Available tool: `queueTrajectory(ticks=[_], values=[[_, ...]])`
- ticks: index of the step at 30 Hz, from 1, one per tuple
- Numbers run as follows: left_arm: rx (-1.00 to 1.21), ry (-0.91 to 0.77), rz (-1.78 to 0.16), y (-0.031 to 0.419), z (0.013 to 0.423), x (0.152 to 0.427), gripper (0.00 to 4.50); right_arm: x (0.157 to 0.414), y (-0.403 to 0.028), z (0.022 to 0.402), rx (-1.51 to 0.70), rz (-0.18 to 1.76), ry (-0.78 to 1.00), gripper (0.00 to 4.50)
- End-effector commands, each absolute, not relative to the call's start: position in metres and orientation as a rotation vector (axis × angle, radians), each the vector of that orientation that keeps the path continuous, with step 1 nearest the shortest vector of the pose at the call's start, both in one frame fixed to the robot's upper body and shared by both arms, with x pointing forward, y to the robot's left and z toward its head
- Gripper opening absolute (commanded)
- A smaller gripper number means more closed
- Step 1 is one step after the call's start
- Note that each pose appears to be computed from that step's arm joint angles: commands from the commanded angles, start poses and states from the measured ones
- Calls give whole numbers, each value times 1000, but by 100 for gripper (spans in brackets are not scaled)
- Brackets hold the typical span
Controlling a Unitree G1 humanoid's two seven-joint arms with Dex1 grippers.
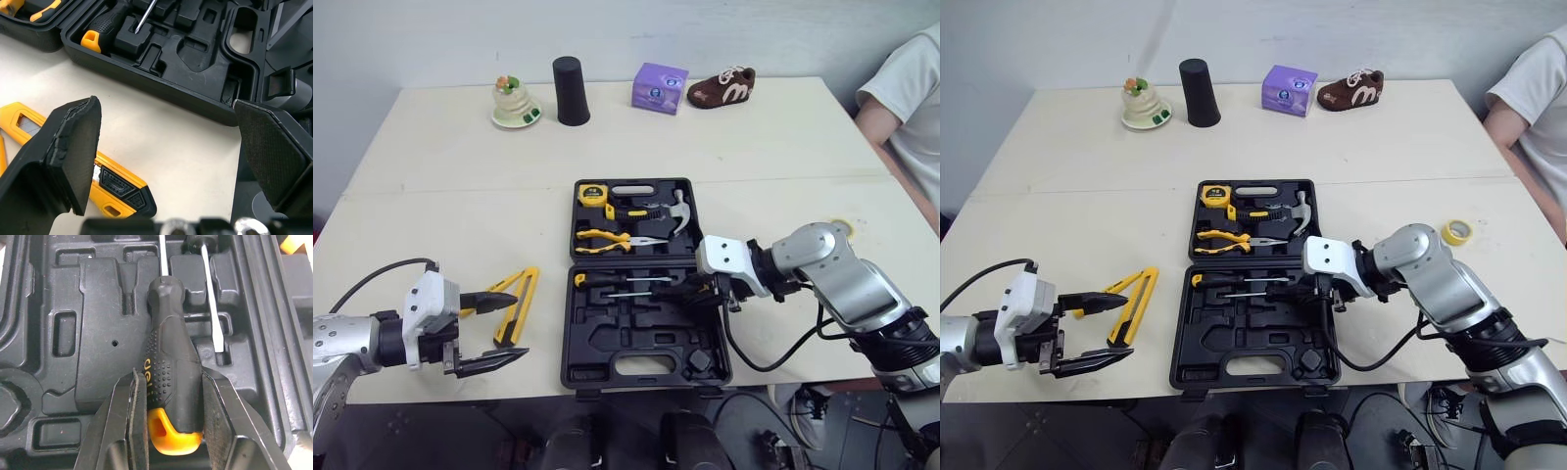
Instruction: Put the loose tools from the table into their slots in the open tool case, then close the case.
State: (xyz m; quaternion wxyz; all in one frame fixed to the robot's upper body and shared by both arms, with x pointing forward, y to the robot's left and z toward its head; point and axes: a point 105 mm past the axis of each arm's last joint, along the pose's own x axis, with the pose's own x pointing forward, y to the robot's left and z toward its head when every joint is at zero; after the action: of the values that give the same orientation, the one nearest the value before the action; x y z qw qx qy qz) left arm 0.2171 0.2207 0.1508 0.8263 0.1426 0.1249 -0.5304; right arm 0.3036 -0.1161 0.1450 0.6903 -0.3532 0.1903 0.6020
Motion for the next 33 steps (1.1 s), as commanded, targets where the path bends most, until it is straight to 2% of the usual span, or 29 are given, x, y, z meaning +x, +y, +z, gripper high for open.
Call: queueTrajectory(ticks=[1, 7, 8, 11, 13, 18, 21, 23, 24, 26, 28, 32, 33], values=[[335, 242, -1127, 220, 158, 218, 450, 302, -119, 147, -792, 1331, 426, 104], [335, 241, -1126, 221, 158, 218, 450, 300, -114, 143, -731, 1327, 442, 104], [335, 238, -1127, 220, 158, 218, 450, 292, -117, 140, -727, 1372, 487, 154], [323, 196, -1128, 217, 163, 220, 450, 304, -113, 153, -736, 1299, 377, 310], [318, 188, -1125, 216, 164, 221, 450, 304, -116, 159, -729, 1307, 343, 387], [325, 196, -1117, 217, 160, 221, 450, 301, -125, 172, -709, 1348, 226, 387], [320, 188, -1123, 214, 158, 224, 450, 293, -111, 185, -495, 1443, 61, 387], [320, 185, -1129, 212, 158, 225, 450, 293, -106, 186, -409, 1454, 15, 387], [322, 184, -1133, 211, 158, 226, 450, 293, -104, 180, -404, 1467, 12, 350], [325, 181, -1139, 210, 158, 228, 450, 292, -101, 169, -387, 1495, 17, 322], [331, 180, -1143, 210, 159, 230, 450, 296, -98, 160, -359, 1486, 30, 237], [345, 181, -1143, 210, 160, 232, 450, 307, -93, 146, -357, 1460, 20, 30], [347, 180, -1143, 210, 160, 232, 450, 310, -92, 145, -346, 1449, 19, 8]])
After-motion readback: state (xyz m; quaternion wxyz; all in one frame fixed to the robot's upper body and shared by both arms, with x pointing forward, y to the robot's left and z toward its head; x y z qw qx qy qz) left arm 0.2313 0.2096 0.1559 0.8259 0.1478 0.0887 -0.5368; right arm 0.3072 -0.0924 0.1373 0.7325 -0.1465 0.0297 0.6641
